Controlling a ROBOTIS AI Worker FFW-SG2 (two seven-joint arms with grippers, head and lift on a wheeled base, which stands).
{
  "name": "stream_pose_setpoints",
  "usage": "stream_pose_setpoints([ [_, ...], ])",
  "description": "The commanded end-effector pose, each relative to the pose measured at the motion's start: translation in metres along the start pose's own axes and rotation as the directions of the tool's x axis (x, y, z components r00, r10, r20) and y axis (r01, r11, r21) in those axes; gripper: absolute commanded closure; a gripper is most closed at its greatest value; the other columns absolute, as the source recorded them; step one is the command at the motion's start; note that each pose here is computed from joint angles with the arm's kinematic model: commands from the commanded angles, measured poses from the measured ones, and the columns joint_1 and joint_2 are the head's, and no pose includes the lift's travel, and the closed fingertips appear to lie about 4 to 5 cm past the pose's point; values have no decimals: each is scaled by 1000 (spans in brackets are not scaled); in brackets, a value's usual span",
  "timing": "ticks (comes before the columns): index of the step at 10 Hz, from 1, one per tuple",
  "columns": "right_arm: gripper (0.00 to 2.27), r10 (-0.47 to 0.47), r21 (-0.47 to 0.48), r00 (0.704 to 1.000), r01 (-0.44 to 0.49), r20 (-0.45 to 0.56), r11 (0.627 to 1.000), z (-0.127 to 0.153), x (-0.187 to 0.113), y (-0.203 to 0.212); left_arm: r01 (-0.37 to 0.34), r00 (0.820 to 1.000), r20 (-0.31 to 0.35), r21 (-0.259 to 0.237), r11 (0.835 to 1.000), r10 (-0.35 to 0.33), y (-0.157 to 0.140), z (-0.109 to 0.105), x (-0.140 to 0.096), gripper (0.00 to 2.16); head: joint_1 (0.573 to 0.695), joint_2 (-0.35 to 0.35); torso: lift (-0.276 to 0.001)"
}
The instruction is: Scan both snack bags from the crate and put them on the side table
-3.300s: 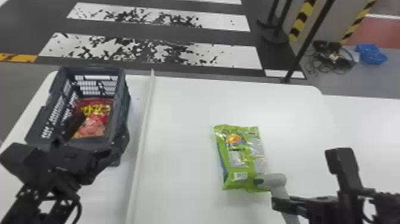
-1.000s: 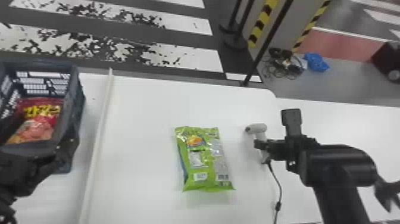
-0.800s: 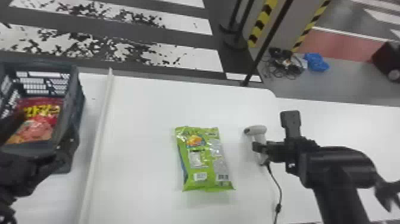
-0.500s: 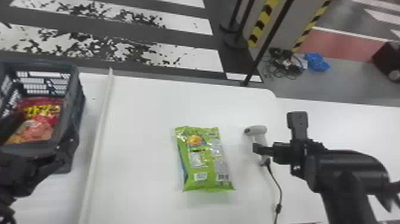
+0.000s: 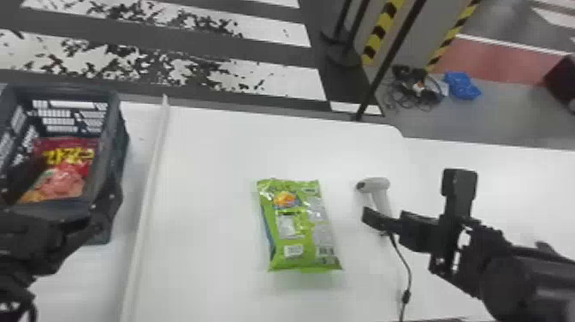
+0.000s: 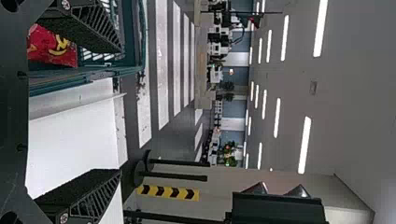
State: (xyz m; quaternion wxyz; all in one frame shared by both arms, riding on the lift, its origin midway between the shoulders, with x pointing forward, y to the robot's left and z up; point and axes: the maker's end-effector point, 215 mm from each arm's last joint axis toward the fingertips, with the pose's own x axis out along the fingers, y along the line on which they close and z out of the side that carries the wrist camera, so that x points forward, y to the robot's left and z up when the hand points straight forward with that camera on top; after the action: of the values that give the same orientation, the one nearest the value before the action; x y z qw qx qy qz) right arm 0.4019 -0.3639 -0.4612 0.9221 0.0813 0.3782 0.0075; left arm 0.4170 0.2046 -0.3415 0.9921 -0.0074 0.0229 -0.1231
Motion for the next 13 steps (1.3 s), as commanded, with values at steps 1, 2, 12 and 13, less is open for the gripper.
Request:
stream_pose_setpoints([
  [1, 110, 41, 20, 999, -41, -12, 999, -18, -4, 31, -1, 1000, -4, -2, 1000, 1, 1, -2, 0, 80, 695, -226, -87],
  [2, 110, 50, 20, 998, -49, -37, 999, -32, -1, 45, -3, 1000, -5, -3, 1000, 3, 1, -3, 0, 80, 695, -202, -87],
  [12, 117, 341, 174, 916, -308, -210, 935, -85, 30, 106, -4, 1000, -9, -6, 1000, 4, 2, -8, -1, 80, 695, -44, -87],
  [13, 117, 339, 175, 914, -305, -223, 936, -87, 34, 100, -4, 1000, -11, -6, 1000, 4, 2, -9, -1, 80, 695, -49, -87],
])
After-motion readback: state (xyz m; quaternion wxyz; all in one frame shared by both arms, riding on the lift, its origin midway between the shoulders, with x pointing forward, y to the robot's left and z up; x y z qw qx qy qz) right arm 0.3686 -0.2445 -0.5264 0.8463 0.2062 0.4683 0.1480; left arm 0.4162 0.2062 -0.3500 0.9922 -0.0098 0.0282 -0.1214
